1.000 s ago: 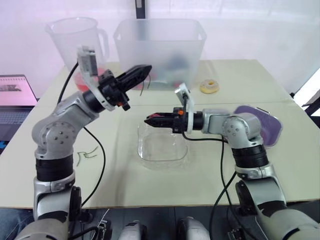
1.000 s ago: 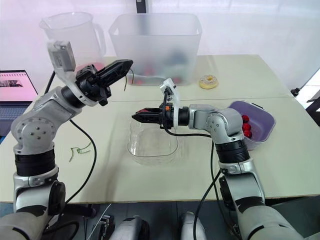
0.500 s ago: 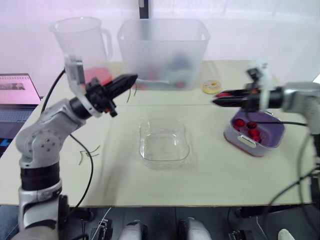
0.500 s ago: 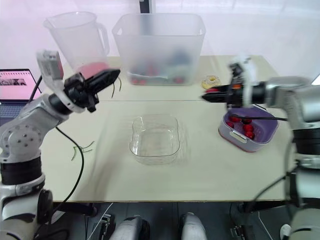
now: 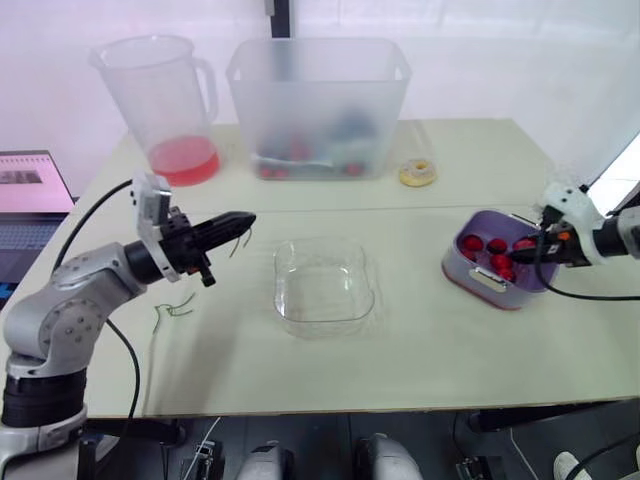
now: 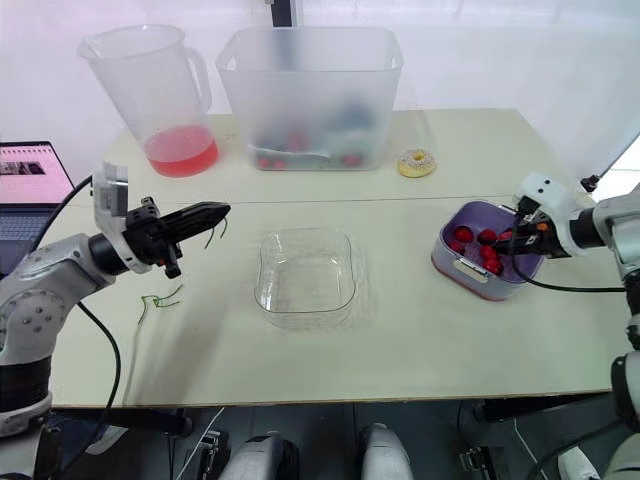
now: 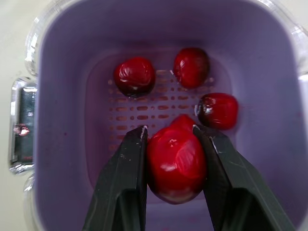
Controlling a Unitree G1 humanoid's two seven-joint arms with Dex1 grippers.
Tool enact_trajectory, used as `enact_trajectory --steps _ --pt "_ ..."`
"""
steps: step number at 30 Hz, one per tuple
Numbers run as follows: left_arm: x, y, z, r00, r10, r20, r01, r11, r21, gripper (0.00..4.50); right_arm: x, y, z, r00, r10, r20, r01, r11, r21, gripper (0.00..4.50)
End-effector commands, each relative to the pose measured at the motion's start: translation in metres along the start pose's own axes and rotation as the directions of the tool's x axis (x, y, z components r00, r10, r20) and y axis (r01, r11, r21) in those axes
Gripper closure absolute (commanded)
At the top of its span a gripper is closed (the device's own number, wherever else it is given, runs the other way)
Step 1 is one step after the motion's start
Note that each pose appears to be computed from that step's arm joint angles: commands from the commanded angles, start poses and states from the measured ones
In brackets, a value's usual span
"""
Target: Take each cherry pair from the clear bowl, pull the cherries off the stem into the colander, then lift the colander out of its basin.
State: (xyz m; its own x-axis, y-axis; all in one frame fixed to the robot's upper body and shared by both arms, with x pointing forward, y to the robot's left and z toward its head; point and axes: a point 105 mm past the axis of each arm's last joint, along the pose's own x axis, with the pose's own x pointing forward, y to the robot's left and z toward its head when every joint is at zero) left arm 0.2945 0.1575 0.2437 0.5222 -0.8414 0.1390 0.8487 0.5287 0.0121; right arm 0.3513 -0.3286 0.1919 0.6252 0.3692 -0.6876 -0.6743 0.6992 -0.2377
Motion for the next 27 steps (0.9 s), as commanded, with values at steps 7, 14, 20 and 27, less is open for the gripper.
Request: enact_trajectory --steps 7,14,20,27 --pt "-0.008 -0.003 0.007 1.0 0.013 0.005 -0.014 0.999 0.05 4.5 -0.014 -0.008 0.02 0.998 -0.026 0.052 0.028 0.999 -0.039 0.07" --pt "-0.019 0.002 0.007 0.998 0.055 -0.023 -0.054 0.998 0.043 4.5 -0.044 0.006 0.075 0.971 0.071 0.229 -0.049 0.994 -0.099 0.07" --pt "-0.06 0.037 -0.005 0.958 0.25 -0.141 -0.265 0.958 -0.105 4.5 -0.089 0.079 0.159 0.763 0.451 0.463 -0.366 0.892 -0.265 0.07" --pt "-0.099 0.056 -0.06 0.857 0.367 -0.361 -0.475 0.835 -0.279 4.5 -0.073 0.138 0.167 0.699 0.628 0.341 -0.476 0.765 -0.434 0.07"
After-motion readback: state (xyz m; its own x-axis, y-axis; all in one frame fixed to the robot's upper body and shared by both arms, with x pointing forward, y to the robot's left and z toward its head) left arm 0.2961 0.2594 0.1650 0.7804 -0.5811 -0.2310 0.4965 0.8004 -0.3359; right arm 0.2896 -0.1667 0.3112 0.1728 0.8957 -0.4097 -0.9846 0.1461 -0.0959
